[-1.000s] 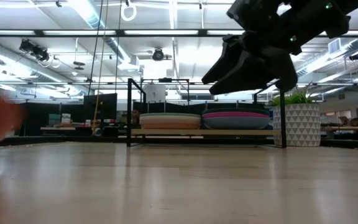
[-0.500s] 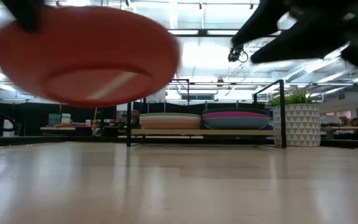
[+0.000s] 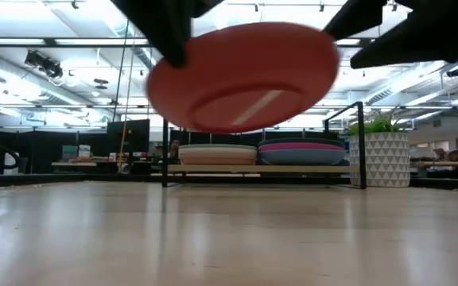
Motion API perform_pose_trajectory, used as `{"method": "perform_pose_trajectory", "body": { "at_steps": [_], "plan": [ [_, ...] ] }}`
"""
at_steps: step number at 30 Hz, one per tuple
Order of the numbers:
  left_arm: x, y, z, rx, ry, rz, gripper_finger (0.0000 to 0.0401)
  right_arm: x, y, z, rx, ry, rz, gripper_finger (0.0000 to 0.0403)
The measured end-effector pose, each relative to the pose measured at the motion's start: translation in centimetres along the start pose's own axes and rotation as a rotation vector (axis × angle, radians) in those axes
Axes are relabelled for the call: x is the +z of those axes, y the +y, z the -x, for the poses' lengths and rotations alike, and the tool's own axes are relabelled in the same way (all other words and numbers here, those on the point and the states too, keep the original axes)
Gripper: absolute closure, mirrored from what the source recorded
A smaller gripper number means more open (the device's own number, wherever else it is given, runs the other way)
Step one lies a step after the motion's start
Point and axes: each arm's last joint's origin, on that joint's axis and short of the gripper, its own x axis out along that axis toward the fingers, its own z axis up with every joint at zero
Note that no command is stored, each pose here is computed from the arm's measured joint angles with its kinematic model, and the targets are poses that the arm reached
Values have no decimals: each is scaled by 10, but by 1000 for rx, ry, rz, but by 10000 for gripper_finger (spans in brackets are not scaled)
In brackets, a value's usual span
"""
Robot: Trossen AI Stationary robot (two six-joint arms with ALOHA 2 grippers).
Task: Place and stack plates onto a shelf
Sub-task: Stack the orange plate on top of the dark blue plate on the shelf
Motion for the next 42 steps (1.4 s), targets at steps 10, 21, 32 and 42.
{"method": "perform_pose_trajectory", "body": {
  "at_steps": [10,21,32,42],
  "plan": [
    [10,12,-3,22,-99,-180,387,-10,4,0,13,89,74,204],
    [18,15,-1,115,-177,-31,346,-12,5,0,-5,123,98,309],
    [9,3,33,341,-178,117,227,-25,6,2,-45,249,130,345],
    [-2,-17,21,423,-192,159,238,-52,-29,-21,-264,472,88,344]
  ]
}}
